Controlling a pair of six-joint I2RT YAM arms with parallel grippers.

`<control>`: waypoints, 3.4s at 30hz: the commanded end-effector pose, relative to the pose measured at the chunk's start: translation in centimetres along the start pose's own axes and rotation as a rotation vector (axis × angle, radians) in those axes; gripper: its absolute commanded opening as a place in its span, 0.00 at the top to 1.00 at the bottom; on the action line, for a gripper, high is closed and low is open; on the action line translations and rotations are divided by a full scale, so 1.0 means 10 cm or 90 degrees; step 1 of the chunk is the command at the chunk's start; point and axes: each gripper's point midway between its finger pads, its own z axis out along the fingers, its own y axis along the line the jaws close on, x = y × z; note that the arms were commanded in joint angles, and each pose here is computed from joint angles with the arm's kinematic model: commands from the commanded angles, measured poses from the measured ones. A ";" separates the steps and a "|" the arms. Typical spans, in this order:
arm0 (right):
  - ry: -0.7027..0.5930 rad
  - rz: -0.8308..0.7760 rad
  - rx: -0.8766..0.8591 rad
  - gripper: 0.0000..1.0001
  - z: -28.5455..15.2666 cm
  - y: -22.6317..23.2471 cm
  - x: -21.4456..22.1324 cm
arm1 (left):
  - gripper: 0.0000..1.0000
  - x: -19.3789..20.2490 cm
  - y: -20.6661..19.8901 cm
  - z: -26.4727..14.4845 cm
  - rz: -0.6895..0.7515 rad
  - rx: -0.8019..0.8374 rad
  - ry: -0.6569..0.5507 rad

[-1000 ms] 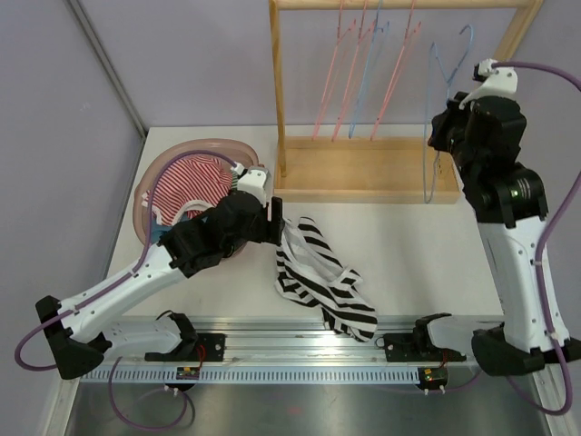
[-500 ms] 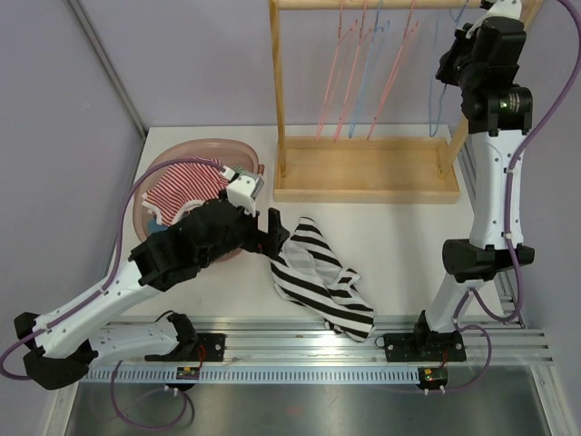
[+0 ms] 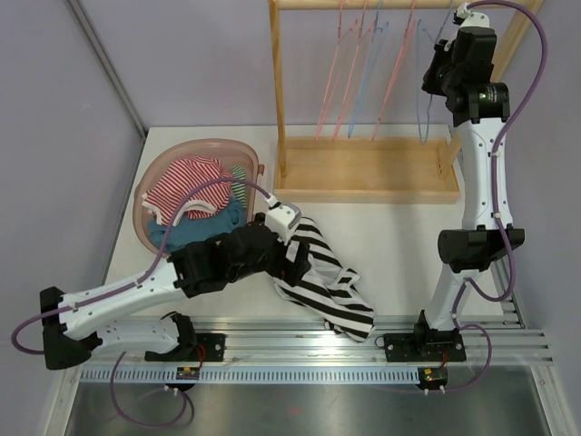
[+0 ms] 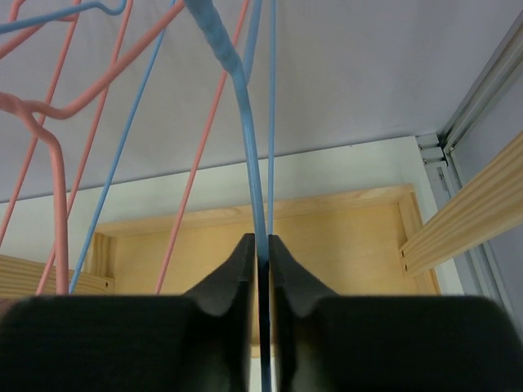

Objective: Remove the tank top from the hanger

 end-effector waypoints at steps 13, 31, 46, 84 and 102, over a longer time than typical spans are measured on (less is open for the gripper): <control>-0.111 0.044 0.011 0.00 -1.58 -0.20 -0.18 | 0.01 0.62 -0.51 1.09 0.042 0.033 0.091; -0.194 0.064 -0.298 0.01 -3.12 0.38 0.29 | 1.00 1.42 -0.31 1.48 0.029 -0.039 0.217; -0.212 0.061 -0.299 0.01 -3.32 0.34 0.34 | 1.00 -0.43 1.08 -0.19 -0.077 -0.325 -0.026; -0.119 0.087 -0.325 0.01 -3.23 0.37 0.95 | 0.40 -0.10 3.24 0.00 -0.334 -0.495 0.225; -0.038 0.006 -0.169 0.01 -3.26 -0.13 1.49 | 0.01 -0.97 2.25 -1.91 -0.190 -0.535 -0.197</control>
